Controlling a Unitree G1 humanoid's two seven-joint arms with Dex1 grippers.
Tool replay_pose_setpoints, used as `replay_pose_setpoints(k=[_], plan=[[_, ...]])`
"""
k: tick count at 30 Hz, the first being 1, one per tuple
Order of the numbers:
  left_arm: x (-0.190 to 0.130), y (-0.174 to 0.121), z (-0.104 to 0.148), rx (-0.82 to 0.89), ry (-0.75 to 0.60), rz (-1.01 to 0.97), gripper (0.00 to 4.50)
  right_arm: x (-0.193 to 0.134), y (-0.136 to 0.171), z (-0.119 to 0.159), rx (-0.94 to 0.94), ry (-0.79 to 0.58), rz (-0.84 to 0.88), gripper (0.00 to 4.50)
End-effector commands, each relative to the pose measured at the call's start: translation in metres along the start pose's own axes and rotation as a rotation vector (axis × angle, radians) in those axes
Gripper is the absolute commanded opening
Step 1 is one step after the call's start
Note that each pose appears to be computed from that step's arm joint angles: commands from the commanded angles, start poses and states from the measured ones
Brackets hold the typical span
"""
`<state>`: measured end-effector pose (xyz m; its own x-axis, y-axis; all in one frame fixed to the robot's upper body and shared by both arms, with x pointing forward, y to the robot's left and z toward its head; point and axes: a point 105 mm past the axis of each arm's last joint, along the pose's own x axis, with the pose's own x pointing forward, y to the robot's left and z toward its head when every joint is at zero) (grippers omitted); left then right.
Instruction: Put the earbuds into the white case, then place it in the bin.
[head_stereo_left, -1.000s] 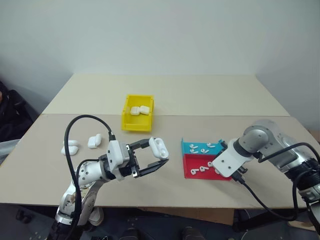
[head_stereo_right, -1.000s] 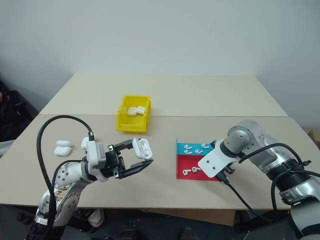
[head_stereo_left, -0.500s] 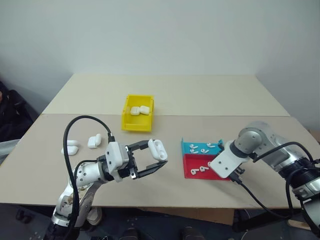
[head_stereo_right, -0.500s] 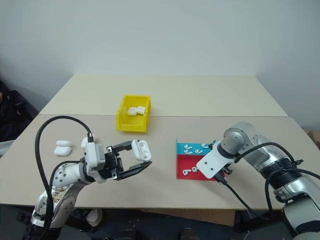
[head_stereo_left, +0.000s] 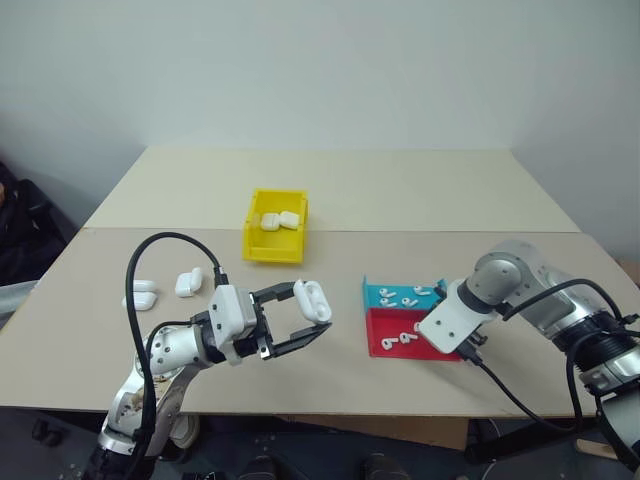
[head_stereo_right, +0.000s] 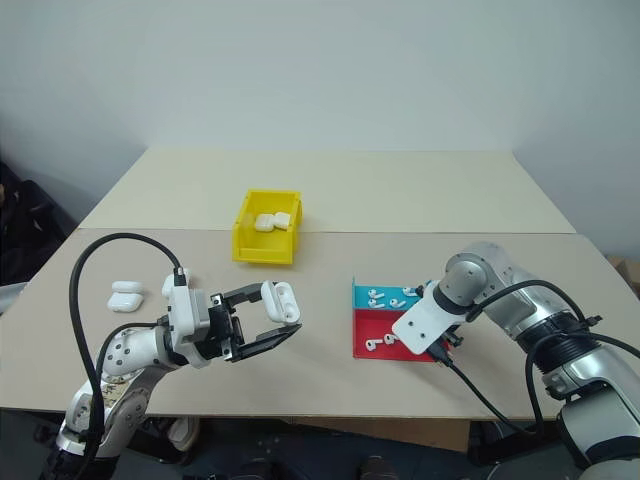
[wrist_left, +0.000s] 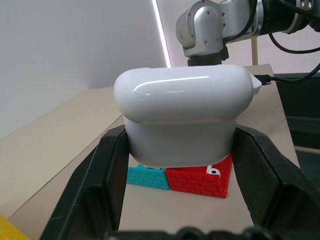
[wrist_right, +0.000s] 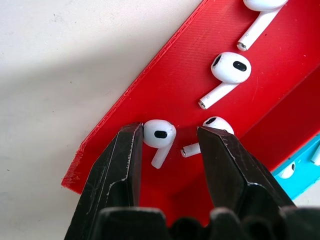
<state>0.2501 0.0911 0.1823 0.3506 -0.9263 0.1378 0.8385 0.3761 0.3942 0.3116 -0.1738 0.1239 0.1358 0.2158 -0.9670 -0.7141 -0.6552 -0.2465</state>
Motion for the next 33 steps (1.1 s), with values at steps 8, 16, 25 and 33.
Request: replay_pose_setpoints(k=[8, 16, 25, 33], plan=[[0.0014, -0.0019, 0.0099, 0.04, -0.016, -0.019, 2.77, -0.0063, 0.0013, -0.0007, -0.038, 0.019, 0.024, 2.12], [0.0017, -0.0016, 0.0098, 0.043, -0.012, -0.022, 2.77, -0.0072, 0.003, -0.0008, -0.044, 0.017, 0.032, 1.28], [0.0021, -0.0014, 0.0085, 0.044, -0.005, -0.024, 2.77, -0.0061, 0.0043, -0.001, -0.045, 0.016, 0.037, 1.28], [0.0021, -0.0016, 0.0079, 0.046, -0.002, -0.026, 2.77, -0.0072, 0.0031, -0.0004, -0.032, 0.014, 0.027, 1.28]])
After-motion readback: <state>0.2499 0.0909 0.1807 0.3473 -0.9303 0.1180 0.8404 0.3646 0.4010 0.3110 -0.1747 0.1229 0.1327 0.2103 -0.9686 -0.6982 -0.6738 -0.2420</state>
